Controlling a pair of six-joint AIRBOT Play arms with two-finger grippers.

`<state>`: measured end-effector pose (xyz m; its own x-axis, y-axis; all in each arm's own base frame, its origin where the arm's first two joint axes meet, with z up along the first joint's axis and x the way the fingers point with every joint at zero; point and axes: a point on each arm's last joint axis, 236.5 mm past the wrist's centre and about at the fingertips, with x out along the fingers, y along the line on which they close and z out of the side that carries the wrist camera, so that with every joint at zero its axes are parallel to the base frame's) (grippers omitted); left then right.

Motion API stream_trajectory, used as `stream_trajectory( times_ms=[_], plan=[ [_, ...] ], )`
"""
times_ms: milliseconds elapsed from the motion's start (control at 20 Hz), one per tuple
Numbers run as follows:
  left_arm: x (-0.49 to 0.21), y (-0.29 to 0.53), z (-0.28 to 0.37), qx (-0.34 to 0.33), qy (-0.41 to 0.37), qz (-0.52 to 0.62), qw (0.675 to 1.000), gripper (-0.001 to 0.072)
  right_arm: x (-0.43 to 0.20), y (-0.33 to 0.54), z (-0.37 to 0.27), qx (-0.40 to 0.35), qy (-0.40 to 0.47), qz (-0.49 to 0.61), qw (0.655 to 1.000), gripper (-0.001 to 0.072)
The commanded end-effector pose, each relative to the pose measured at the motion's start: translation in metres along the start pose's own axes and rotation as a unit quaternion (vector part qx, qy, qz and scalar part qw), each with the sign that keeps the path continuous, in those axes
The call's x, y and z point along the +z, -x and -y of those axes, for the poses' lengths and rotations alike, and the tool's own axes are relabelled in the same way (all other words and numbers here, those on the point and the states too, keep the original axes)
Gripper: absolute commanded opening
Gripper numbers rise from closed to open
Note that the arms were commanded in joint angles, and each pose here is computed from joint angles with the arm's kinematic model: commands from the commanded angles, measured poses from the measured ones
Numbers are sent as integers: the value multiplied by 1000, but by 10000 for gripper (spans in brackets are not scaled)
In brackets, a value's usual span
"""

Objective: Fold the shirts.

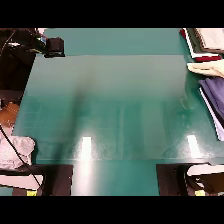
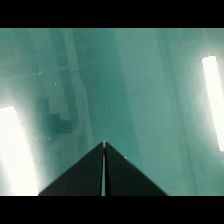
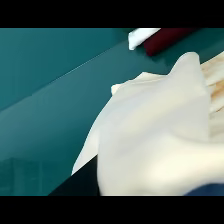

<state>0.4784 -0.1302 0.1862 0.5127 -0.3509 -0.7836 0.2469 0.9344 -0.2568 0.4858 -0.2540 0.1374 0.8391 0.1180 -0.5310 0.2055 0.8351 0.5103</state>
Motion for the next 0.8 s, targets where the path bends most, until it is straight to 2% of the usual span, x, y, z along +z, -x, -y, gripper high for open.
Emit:
stream_trajectory(
  times_ms=[0,400,600,750],
  plan=[
    [0,0,3,-5,1,-1,1000,25,22,22,-12,14,22,39,999,13],
    [-3,0,3,-5,-6,-6,1000,25,54,96,-57,17,65,102,993,13],
    [-8,1,3,-6,-23,-17,1000,25,50,126,-54,5,70,99,993,13],
    [-9,1,3,-6,-26,-18,999,25,29,145,-15,-78,50,56,994,15]
  ],
)
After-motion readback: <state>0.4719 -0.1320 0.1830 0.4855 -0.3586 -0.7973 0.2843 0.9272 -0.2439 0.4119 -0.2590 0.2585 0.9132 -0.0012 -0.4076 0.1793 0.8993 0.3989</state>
